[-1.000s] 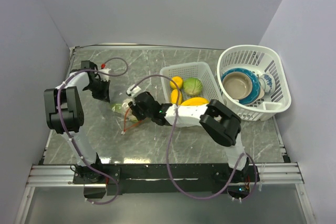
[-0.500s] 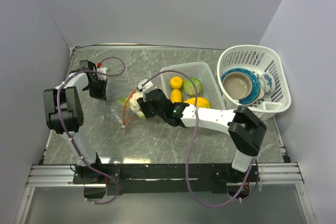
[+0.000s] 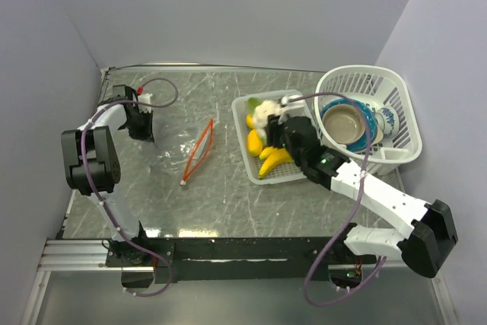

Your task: Open the zip-top bag and remove the fake food

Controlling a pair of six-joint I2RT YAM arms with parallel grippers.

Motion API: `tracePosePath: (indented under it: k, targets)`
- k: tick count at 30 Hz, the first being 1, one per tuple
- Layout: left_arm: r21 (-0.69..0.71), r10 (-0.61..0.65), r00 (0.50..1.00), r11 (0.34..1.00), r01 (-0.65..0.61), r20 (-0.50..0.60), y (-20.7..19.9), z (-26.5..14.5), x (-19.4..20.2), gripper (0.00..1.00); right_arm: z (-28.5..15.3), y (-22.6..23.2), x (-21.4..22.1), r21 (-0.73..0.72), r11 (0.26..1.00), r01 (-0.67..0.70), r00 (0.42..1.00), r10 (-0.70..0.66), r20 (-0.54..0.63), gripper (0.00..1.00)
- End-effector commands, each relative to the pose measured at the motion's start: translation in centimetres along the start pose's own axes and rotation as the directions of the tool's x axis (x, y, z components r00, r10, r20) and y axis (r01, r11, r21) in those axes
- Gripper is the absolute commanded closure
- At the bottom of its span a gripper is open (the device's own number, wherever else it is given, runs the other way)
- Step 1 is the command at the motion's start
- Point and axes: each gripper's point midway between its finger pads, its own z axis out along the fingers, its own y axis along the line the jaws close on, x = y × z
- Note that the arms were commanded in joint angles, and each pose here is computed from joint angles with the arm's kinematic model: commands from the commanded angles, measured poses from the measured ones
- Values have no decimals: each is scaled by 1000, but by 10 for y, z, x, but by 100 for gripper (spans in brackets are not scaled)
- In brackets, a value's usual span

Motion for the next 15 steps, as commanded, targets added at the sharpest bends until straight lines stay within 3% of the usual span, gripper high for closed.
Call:
tracePosePath:
  k: [1, 3, 4, 5, 6, 7, 11, 15]
  targets:
    - [75, 13, 968, 997, -33, 250, -33, -72, -68, 82, 12, -41, -11, 153, 984, -91, 995, 83, 55, 67]
    - [71, 21, 944, 996, -47, 330, -40, -101, -89, 71, 18, -49, -5, 182, 977, -109, 994, 103, 42, 62]
    - [70, 24, 935, 996, -52, 353, -42, -110, -96, 62, 20, -50, -2, 183, 976, -116, 993, 112, 34, 50]
    - [80, 18, 926, 995, -52, 376, -46, -120, -102, 42, 23, -56, -1, 197, 970, -144, 990, 140, 32, 39]
    - [84, 24, 914, 994, -63, 404, -50, -133, -112, 34, 28, -57, 3, 205, 967, -151, 988, 152, 14, 25]
    - [97, 23, 909, 993, -70, 416, -54, -139, -115, 29, 29, -59, 8, 219, 964, -153, 987, 159, -11, 3]
    - [132, 20, 894, 987, -88, 447, -67, -158, -120, 1, 31, -58, 13, 230, 959, -162, 983, 177, -45, 0]
    - [133, 38, 888, 985, -111, 457, -73, -166, -107, 3, 22, -71, 4, 303, 939, -162, 982, 184, -46, 0]
